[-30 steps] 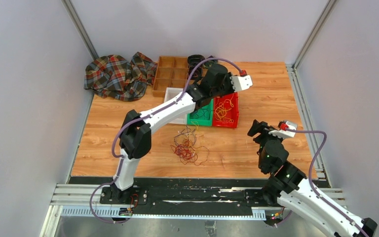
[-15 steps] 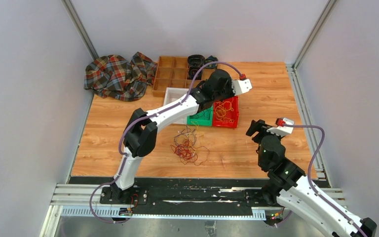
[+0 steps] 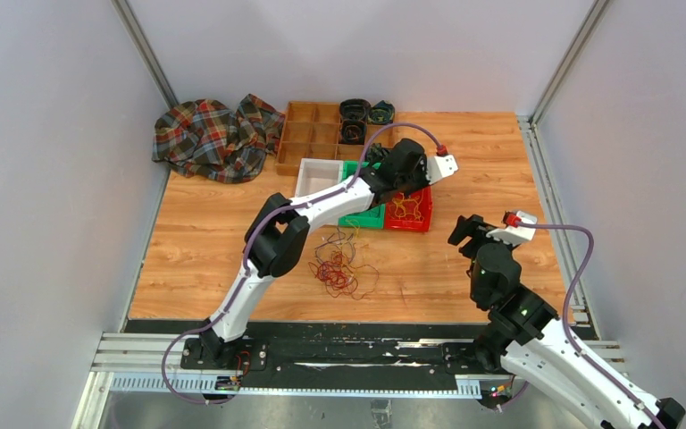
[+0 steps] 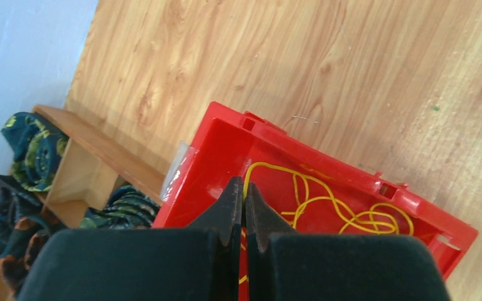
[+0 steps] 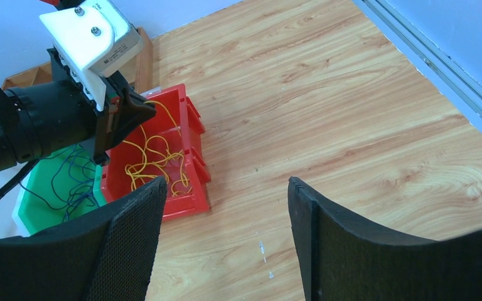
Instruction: Untangle the cables
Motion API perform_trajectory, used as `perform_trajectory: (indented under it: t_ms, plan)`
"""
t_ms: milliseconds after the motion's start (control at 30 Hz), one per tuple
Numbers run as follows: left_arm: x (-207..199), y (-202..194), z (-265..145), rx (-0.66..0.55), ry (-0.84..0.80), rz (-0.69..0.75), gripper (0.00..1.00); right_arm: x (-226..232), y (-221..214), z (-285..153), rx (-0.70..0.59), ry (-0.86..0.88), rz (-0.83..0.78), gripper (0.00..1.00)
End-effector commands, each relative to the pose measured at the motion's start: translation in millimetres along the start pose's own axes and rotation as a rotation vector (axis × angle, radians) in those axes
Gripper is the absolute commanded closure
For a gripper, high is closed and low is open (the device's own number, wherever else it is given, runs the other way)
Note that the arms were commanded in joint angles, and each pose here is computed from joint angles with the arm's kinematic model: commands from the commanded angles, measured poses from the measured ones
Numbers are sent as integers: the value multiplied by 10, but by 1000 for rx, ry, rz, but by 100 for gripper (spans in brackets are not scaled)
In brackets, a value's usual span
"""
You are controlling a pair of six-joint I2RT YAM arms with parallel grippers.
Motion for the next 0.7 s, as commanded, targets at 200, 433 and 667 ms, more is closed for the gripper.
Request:
perform_trajectory:
  t_ms: [200, 433, 667]
  plan:
    - [-117, 239, -109, -47, -118, -13, 54, -16, 197, -24, -18, -8, 11, 30]
    - [205, 295, -522, 21, -99, -5, 39, 37, 249, -8, -5, -1, -16, 30]
    - [372, 276, -1295, 93, -162, -63, 20, 158, 253, 13, 11, 53, -36, 31]
Point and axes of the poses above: each gripper's point midway between its finger pads, its own z axis out along the fingers, its own x axis along the line the jaws close on, y = z × x, the point moved 3 cm from there along -z, back along the fingers, and after that the axes turned 3 degrees about -z, right-handed, at the moved point
